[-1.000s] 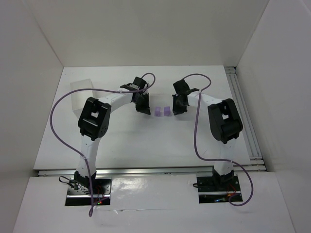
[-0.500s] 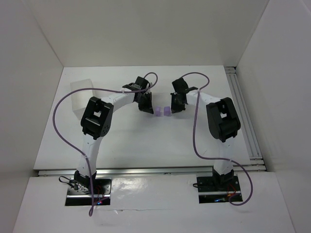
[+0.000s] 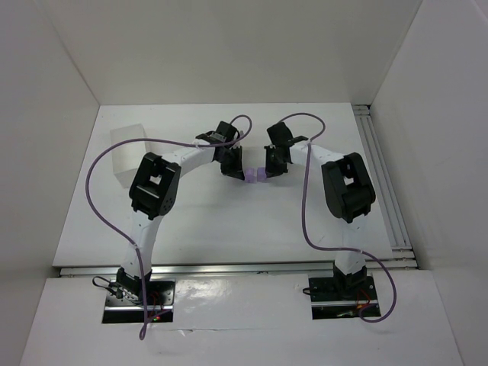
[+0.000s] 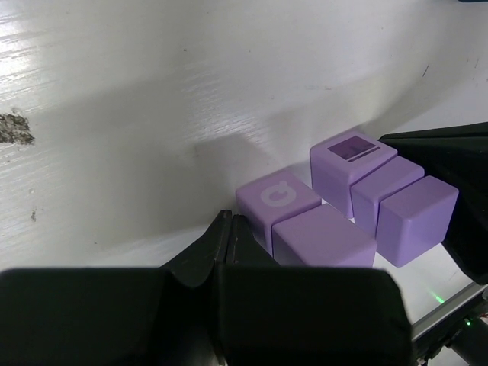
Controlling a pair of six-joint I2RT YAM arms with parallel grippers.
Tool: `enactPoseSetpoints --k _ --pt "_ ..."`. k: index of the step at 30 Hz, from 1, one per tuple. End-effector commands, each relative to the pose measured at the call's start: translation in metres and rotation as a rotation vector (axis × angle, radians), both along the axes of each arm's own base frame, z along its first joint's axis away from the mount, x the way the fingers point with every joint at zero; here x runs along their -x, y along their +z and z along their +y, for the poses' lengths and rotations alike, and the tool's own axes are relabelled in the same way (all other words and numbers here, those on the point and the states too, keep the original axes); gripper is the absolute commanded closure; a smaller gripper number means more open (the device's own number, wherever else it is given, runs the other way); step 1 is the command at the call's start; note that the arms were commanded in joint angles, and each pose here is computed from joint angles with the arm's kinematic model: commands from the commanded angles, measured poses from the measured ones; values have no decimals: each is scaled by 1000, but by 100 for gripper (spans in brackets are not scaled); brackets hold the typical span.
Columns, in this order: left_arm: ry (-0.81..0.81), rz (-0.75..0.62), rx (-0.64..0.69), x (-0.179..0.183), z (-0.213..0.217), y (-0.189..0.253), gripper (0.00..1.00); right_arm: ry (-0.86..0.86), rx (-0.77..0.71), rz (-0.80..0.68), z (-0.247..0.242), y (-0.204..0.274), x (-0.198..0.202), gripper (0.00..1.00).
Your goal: Build the wood block tower
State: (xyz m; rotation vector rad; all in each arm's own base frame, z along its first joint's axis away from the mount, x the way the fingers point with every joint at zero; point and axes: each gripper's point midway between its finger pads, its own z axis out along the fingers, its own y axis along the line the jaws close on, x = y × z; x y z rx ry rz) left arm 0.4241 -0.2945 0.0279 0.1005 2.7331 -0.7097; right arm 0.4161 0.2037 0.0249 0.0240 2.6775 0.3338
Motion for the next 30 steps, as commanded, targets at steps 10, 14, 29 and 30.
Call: enactPoseSetpoints --k 10,14,29,30 --pt "-19 -21 34 -9 -15 5 100 46 -21 -45 19 10 -9 88" --pt "-12 -16 37 -10 -16 4 100 54 -13 -39 19 5 -8 88" --pt "-14 -12 39 -9 -21 3 100 63 -14 -38 23 8 -7 88" --pt "-14 -12 39 -9 -21 3 100 63 -14 -38 23 8 -7 88"
